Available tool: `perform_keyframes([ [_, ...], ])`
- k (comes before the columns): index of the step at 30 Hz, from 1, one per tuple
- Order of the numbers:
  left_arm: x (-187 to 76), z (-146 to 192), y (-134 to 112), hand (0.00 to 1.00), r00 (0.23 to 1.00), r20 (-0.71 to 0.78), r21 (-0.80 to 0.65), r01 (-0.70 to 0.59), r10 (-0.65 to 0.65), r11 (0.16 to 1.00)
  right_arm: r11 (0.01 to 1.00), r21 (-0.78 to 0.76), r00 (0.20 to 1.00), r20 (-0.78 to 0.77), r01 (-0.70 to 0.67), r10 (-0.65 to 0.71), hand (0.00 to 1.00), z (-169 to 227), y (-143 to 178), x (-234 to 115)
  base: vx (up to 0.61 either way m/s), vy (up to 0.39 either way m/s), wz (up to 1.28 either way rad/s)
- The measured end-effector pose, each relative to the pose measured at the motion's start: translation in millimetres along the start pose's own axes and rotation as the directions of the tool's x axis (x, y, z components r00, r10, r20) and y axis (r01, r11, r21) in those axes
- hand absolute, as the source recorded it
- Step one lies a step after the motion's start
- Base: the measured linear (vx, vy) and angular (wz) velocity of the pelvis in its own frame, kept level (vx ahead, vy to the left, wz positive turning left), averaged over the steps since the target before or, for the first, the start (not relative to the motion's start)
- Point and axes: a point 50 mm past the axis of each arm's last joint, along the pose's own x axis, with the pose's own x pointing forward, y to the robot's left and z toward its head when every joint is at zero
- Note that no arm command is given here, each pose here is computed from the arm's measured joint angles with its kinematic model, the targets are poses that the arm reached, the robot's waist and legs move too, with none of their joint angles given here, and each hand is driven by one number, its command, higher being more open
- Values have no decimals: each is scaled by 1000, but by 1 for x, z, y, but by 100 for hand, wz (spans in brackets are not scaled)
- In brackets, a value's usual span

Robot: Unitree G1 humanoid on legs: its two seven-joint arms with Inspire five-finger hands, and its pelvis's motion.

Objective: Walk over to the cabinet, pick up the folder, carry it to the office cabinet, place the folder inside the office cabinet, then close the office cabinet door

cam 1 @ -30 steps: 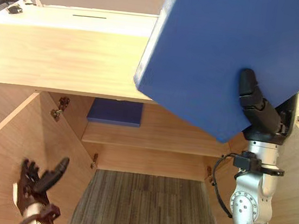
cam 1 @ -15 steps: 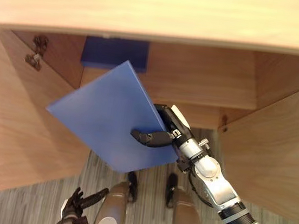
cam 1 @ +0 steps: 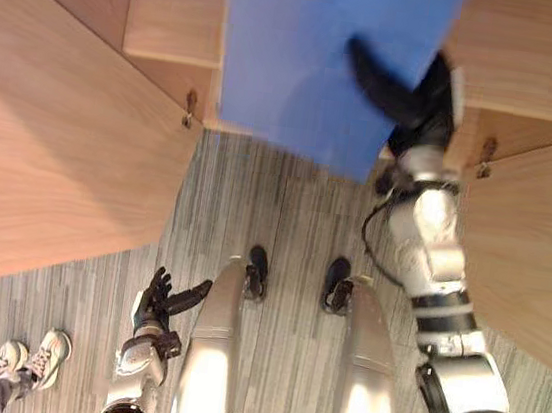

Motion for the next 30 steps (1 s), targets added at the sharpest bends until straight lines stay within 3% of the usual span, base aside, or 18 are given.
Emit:
perform_keyframes([
  [4, 1, 12, -9, 100, 998, 54, -30, 25, -23, 999, 972, 175, 985, 41, 157, -166, 0, 16, -15, 16, -50, -25, 4],
  [10, -1, 24, -32, 100, 989, 122, -52, 95, -88, 994, 865, 384, 942, -50, 324, -331, 0, 19, -20, 44, -22, -31, 1],
  [11, -1, 26, -35, 100, 987, 129, -47, 102, -95, 994, 829, 432, 929, -63, 355, -365, 100, 21, -21, 47, 4, -37, 1],
  [22, -3, 27, -42, 100, 987, 137, -69, 89, -79, 994, 667, 642, 901, -90, 379, -425, 100, 47, -10, 69, -17, -51, 8],
  [27, -3, 26, -43, 100, 988, 136, -73, 89, -78, 993, 665, 649, 900, -70, 369, -431, 100, 51, -10, 69, -30, -26, 2],
  [30, -3, 26, -42, 100, 988, 133, -72, 85, -75, 994, 723, 604, 919, -41, 336, -392, 100, 52, -5, 70, -41, -10, 0],
])
